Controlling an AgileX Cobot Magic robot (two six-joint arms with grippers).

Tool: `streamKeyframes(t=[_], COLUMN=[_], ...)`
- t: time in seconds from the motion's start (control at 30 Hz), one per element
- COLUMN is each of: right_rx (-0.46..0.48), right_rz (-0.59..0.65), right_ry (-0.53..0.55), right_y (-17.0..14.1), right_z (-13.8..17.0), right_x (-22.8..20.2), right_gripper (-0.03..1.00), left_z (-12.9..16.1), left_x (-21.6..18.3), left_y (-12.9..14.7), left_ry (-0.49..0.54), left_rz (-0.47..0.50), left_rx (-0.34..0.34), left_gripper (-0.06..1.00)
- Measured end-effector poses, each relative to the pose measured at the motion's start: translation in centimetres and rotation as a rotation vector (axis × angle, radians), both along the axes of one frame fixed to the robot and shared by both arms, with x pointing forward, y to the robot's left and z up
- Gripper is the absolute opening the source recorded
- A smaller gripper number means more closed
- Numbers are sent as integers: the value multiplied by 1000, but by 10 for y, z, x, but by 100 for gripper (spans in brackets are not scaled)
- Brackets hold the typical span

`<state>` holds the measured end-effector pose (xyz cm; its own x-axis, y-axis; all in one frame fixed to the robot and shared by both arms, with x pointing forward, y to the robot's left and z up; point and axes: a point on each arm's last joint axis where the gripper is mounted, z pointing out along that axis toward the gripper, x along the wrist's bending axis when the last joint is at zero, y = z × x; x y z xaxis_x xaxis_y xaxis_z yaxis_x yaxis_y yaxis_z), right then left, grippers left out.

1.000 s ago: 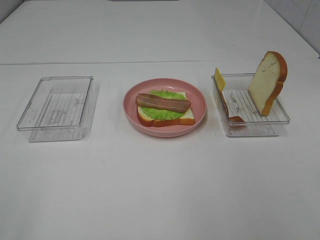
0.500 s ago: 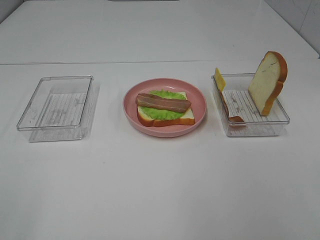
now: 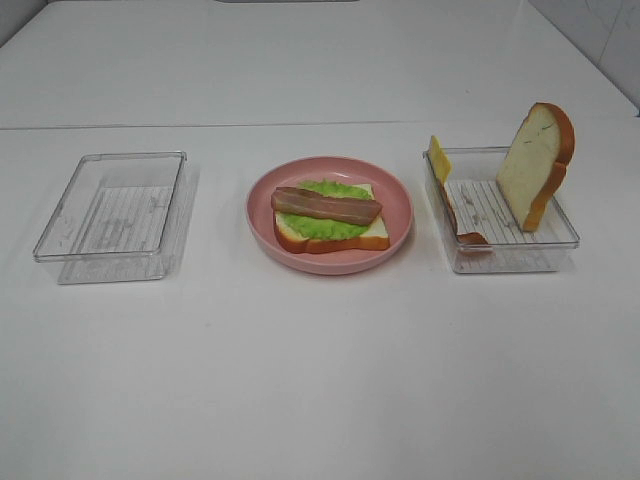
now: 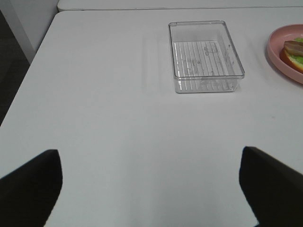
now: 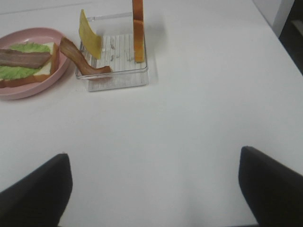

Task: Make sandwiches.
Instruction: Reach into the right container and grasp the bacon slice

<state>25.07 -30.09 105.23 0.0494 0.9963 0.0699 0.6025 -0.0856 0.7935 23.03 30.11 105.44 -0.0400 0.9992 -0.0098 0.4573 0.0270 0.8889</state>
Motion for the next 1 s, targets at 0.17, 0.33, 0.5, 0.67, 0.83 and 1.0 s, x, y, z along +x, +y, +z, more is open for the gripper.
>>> streamKeyframes(t=[0.17, 0.33, 0.5, 0.67, 0.83, 1.0], right_rx=[-4, -13, -47, -14, -14, -16], right_rz=[13, 34, 84, 118, 177, 239], right_ry=[196, 414, 564, 616, 605, 642], right_y=[3, 8, 11, 20, 44, 81], right_z=[24, 35, 20, 9, 1, -14], right_x=[48, 132, 194, 235, 261, 291], right_gripper=[89, 89, 89, 88, 88, 88], left_z=[0, 0, 0, 0, 0, 0], left_x=[0, 0, 0, 0, 0, 0], left_y=[0, 0, 0, 0, 0, -1], left_ry=[0, 0, -1, -1, -1, -1], left_rz=[0, 0, -3, -3, -3, -6], left_rx=[0, 0, -4, -4, -5, -8], left_gripper=[95, 95, 95, 95, 95, 95])
